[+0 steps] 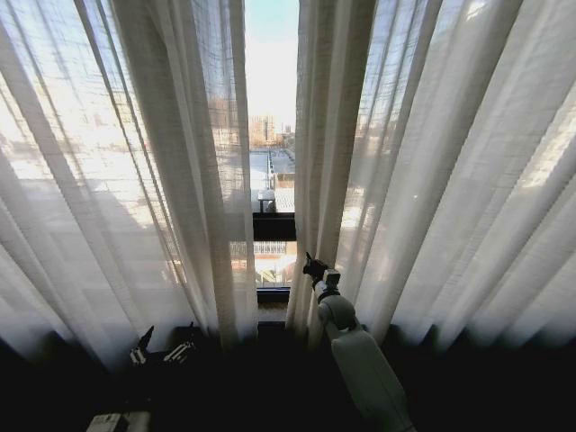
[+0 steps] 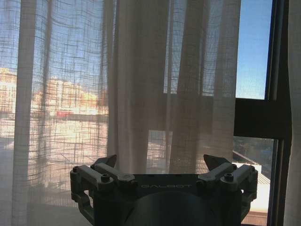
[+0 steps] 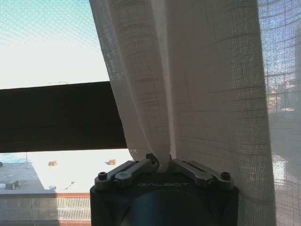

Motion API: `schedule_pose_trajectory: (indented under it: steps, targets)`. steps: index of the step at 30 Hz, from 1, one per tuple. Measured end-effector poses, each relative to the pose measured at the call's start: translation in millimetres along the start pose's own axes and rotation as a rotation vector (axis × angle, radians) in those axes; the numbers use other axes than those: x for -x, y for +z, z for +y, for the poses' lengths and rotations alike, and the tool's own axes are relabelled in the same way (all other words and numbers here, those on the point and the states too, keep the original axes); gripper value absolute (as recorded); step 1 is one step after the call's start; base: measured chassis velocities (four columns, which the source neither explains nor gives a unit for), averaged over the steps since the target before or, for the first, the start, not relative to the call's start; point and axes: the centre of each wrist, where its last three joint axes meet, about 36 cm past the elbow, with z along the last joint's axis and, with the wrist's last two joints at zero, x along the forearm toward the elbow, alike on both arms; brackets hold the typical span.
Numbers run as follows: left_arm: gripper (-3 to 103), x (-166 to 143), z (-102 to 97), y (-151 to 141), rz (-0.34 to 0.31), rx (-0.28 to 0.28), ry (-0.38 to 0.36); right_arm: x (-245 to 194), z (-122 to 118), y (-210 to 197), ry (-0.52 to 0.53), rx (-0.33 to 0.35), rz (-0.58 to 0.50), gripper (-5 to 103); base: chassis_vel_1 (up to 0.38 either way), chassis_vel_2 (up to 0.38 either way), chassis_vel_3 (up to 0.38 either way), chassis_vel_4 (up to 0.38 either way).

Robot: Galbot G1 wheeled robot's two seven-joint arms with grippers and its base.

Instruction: Open the curtains by pulling them apart, changing their state from closed to fully open.

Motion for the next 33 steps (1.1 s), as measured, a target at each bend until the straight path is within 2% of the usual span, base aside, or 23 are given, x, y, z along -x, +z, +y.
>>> schedule_pose_trajectory:
  steps: [11, 33]
  targets:
    - [100, 0, -3.2, 1, 0.001, 0.006, 0.007, -6, -6, 1, 0.012, -0.005, 0.001, 0, -0.248, -0.232, 0.243, 0.221]
    - [100, -2, -3.7, 1, -0.001, 0.005, 0.004, -7, -24, 1, 0.056, 0.0, -0.002, 0, -0.345, -0.347, 0.354, 0.349]
